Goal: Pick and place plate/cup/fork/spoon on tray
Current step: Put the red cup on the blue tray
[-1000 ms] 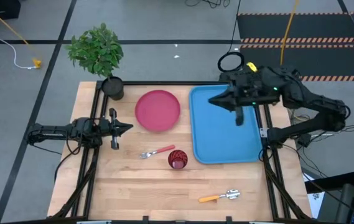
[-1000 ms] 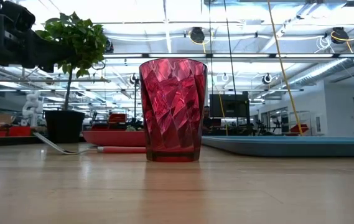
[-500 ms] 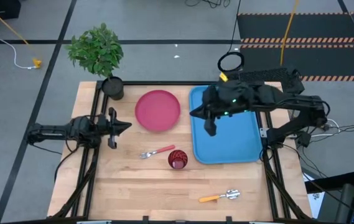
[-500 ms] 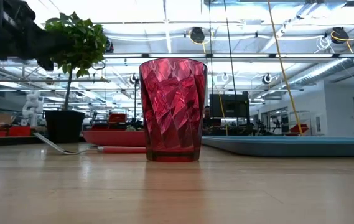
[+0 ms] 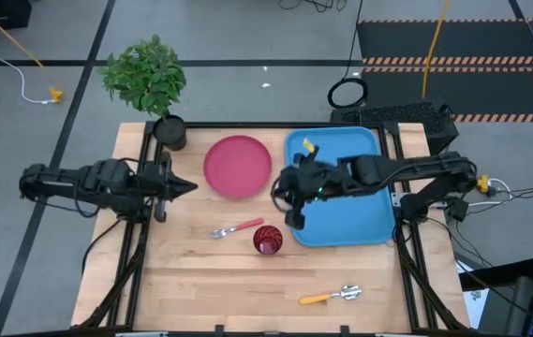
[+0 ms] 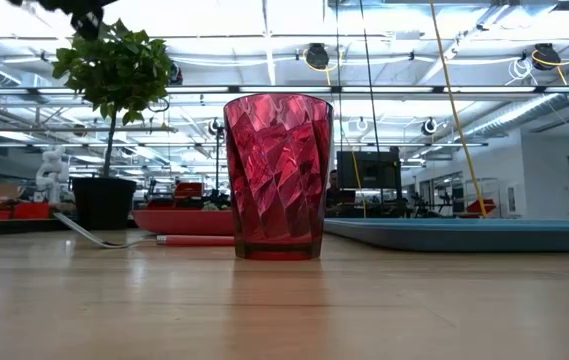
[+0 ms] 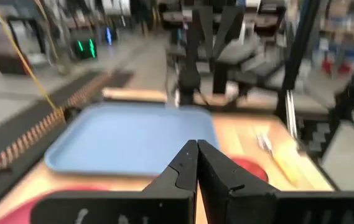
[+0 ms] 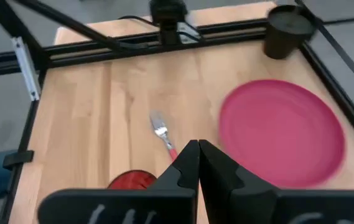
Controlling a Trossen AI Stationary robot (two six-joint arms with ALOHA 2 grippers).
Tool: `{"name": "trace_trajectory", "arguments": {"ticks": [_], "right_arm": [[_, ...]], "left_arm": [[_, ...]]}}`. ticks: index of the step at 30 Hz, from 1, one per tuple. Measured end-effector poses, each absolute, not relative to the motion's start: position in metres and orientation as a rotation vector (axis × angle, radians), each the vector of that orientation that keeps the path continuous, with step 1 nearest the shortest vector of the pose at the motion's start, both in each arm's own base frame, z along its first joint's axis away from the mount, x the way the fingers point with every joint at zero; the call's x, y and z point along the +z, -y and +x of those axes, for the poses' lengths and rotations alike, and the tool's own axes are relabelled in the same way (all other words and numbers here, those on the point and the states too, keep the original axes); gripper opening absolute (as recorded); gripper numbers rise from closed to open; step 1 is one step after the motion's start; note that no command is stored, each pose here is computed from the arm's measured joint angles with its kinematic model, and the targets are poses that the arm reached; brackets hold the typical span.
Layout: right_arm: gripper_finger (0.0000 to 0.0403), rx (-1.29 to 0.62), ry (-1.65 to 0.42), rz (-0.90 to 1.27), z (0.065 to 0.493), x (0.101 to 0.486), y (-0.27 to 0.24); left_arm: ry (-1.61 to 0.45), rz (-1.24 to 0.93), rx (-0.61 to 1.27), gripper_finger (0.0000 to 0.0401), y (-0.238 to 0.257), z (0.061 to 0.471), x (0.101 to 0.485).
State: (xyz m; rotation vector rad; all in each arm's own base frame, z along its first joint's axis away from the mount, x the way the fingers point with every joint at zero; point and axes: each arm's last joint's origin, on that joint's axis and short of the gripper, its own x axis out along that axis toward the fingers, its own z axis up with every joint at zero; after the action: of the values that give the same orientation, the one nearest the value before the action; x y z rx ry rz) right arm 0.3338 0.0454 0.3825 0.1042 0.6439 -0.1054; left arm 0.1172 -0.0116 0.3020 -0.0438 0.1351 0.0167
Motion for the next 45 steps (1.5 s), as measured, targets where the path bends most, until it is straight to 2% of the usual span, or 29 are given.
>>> {"name": "trace_trajectory", "arguments": {"ticks": [8, 15, 24, 32, 40, 45], "right_arm": [[0.0000, -0.034, -0.655, 0.069, 0.341, 0.335, -0.070], [0.0000, -0.016, -0.646, 0.096, 0.341, 0.287, -0.079], [0.0006, -0.002, -0.629, 0.135, 0.343, 0.278, -0.080], [0.0055, 0.078, -0.716, 0.122, 0.358, 0.254, -0.089], [0.0123, 0.161, -0.727, 0.102, 0.357, 0.267, -0.112], [0.0142, 0.130, -0.739, 0.027, 0.351, 0.281, -0.127]], "left_arm": [[-0.339, 0.008, -0.056, 0.0010, 0.031, 0.162, 0.325], [-0.493, 0.063, -0.114, 0.0010, 0.048, 0.187, 0.317], [-0.596, 0.090, -0.084, 0.0010, 0.052, 0.196, 0.303], [-0.619, 0.126, -0.083, 0.0010, 0.051, 0.197, 0.299], [-0.618, 0.126, -0.069, 0.0010, 0.050, 0.198, 0.299], [-0.591, 0.141, -0.044, 0.0010, 0.047, 0.200, 0.301]]}}
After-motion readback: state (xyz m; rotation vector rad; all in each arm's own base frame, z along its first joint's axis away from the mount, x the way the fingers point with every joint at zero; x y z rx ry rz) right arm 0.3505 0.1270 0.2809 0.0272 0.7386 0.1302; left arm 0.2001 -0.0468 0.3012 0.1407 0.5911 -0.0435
